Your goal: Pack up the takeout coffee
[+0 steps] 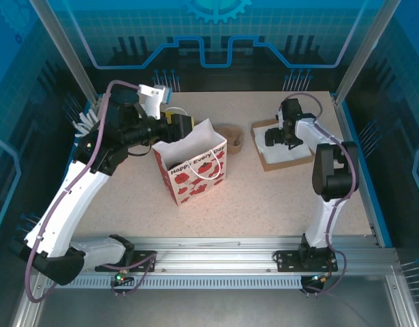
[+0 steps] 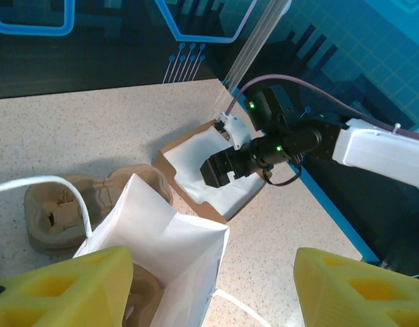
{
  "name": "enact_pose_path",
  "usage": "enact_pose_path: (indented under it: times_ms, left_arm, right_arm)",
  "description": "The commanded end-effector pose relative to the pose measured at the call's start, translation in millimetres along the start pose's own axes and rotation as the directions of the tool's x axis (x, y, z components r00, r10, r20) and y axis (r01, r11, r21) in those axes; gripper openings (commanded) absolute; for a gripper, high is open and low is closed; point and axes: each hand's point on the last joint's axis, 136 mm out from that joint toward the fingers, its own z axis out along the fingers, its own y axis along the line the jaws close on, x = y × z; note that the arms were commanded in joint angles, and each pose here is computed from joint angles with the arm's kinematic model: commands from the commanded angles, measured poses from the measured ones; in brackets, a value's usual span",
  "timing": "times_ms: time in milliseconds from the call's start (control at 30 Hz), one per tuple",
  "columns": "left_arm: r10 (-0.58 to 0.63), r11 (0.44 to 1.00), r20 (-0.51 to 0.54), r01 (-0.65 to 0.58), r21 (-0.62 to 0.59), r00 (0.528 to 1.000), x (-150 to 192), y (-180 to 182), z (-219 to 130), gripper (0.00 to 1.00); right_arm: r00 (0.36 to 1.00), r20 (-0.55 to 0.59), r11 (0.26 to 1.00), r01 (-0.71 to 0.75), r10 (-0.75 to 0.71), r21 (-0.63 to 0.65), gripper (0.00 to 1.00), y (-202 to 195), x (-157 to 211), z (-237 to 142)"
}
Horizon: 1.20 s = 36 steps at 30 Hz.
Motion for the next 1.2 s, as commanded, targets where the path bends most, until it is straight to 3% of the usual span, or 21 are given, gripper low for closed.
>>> enact_pose_path:
  times_ms: [0, 167, 467, 733, 1167]
  left_arm:
    - [0.032, 0.999, -0.007, -0.032, 0.023, 0.999, 5, -5, -1, 0.66]
    - [0.034, 0.999, -0.026, -0.033, 0.022, 0.999, 10, -2, 4, 0.66]
    - [0.032, 0.999, -0.049, -0.031, 0.021, 0.998, 17, 1, 9, 0.66]
    - [0.034, 0.999, -0.056, -0.033, 0.025, 0.998, 18, 1, 10, 0.66]
    - [0.044, 0.999, -0.078, -0.042, 0.019, 0.996, 24, 4, 12, 0.66]
  right_arm:
    - [0.998, -0.061, 1.000, 0.015, -0.016, -0.012, 0.89, -7, 3, 9]
    - [0.996, -0.086, 0.998, 0.011, -0.017, -0.059, 0.81, 2, 4, 21]
    - [0.996, -0.094, 0.997, 0.008, -0.015, -0.073, 0.52, 4, 6, 27]
    - [0.998, -0.056, 0.997, 0.008, -0.013, -0.082, 0.45, 4, -7, 10]
    - [0.998, -0.053, 0.995, 0.010, -0.015, -0.102, 0.14, 6, -10, 3]
